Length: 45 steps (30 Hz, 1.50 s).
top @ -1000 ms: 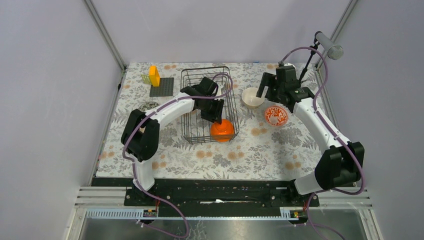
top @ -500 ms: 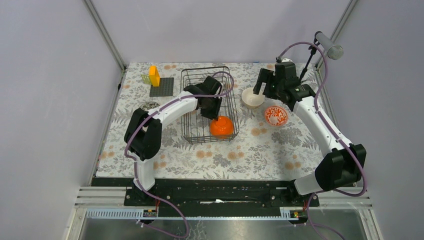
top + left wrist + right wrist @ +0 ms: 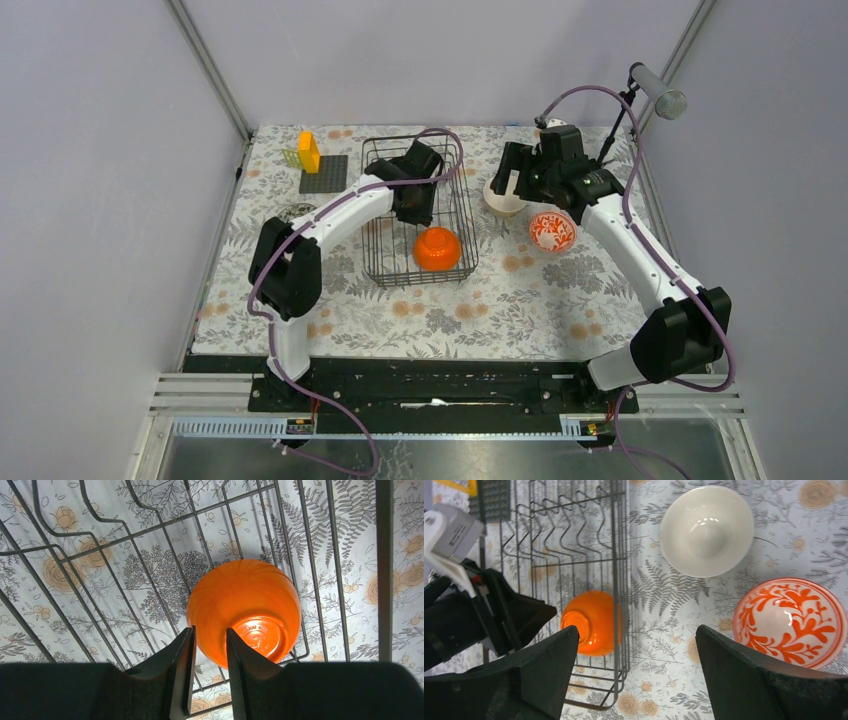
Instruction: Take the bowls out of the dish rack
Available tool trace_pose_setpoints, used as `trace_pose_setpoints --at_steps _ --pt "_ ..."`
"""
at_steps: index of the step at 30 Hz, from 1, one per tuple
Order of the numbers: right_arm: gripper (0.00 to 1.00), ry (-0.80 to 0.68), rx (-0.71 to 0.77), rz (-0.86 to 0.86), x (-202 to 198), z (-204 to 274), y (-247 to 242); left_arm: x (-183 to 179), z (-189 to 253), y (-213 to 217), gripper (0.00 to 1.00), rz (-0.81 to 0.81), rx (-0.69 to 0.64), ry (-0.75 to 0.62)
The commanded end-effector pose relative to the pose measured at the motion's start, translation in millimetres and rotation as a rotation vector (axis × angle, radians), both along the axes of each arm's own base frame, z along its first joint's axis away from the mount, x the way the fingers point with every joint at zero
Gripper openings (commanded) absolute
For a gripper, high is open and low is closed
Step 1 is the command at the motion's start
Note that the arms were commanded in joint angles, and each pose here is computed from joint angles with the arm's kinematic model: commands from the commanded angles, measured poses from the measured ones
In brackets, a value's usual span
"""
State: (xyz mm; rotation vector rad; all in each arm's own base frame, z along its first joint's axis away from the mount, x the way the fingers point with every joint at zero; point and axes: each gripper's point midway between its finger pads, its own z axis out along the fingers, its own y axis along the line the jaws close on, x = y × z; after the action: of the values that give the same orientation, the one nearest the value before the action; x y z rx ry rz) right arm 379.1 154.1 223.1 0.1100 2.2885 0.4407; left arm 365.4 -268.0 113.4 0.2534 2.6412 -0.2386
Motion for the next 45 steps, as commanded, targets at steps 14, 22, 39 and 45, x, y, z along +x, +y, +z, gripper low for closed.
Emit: trace_pose_setpoints --at_steps 14,22,39,45 --pt "1.0 -0.138 0.121 0.253 -26.7 43.7 53.5 3.7 101.6 -5.1 0.36 0.017 -0.2 -0.219" --pt "1.0 -0.18 0.262 0.224 -27.9 88.3 64.7 -13.3 144.5 -8.2 0.58 0.017 -0.363 -0.303" --pt "1.0 -0.428 0.783 -0.141 -55.9 274.5 24.8 -29.7 92.5 44.6 0.68 0.188 -0.252 -0.284" --pt "1.0 -0.403 0.867 -0.131 -59.5 264.9 28.7 -36.7 115.5 56.7 0.68 0.193 -0.27 -0.351"
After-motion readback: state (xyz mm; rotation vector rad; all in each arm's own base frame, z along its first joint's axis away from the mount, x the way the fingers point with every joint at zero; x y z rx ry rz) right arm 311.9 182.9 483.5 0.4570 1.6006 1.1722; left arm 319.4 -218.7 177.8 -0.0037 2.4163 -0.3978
